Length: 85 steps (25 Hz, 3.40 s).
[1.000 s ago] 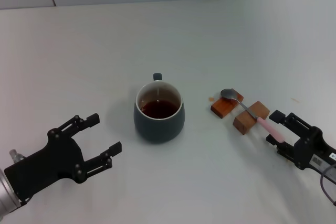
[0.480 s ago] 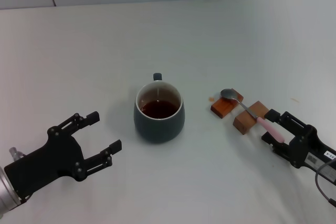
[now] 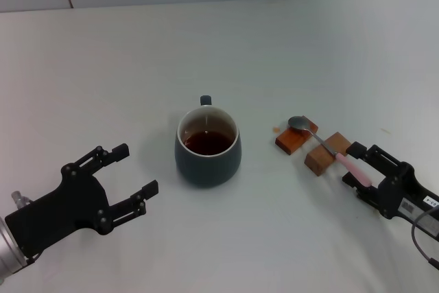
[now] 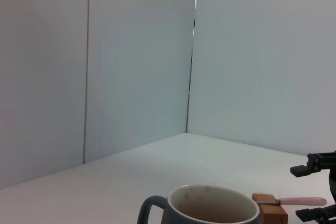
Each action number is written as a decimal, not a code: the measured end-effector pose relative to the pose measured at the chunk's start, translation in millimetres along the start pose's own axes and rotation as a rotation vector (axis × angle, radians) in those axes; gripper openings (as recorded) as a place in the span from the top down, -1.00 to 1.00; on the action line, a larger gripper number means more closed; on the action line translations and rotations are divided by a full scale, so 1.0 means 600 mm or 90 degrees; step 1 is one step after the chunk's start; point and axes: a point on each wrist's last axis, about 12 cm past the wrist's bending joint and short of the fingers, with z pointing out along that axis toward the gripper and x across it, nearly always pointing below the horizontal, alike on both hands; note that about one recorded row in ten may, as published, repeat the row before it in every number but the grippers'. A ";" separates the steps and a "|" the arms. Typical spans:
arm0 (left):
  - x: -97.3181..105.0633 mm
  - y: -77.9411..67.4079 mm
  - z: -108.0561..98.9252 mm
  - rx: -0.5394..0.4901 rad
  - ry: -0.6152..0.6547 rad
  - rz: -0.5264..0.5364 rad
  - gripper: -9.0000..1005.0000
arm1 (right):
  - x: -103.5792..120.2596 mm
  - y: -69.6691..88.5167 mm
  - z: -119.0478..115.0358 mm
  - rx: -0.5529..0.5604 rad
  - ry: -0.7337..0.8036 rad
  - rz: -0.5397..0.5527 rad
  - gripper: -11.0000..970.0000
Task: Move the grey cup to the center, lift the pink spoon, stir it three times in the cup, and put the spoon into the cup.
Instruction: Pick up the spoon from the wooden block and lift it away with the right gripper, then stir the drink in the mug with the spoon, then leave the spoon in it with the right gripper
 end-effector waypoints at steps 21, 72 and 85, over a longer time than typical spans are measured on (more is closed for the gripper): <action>0.002 -0.005 -0.002 0.000 -0.004 -0.005 -0.62 | 0.002 -0.004 0.002 0.012 0.000 0.010 0.21; 0.004 -0.008 -0.001 0.003 -0.001 -0.002 -0.62 | -0.154 0.418 0.143 -0.298 0.377 -0.941 0.72; 0.010 -0.013 0.006 0.012 0.011 -0.001 -0.62 | -0.087 0.570 0.240 -0.156 0.667 -1.093 0.72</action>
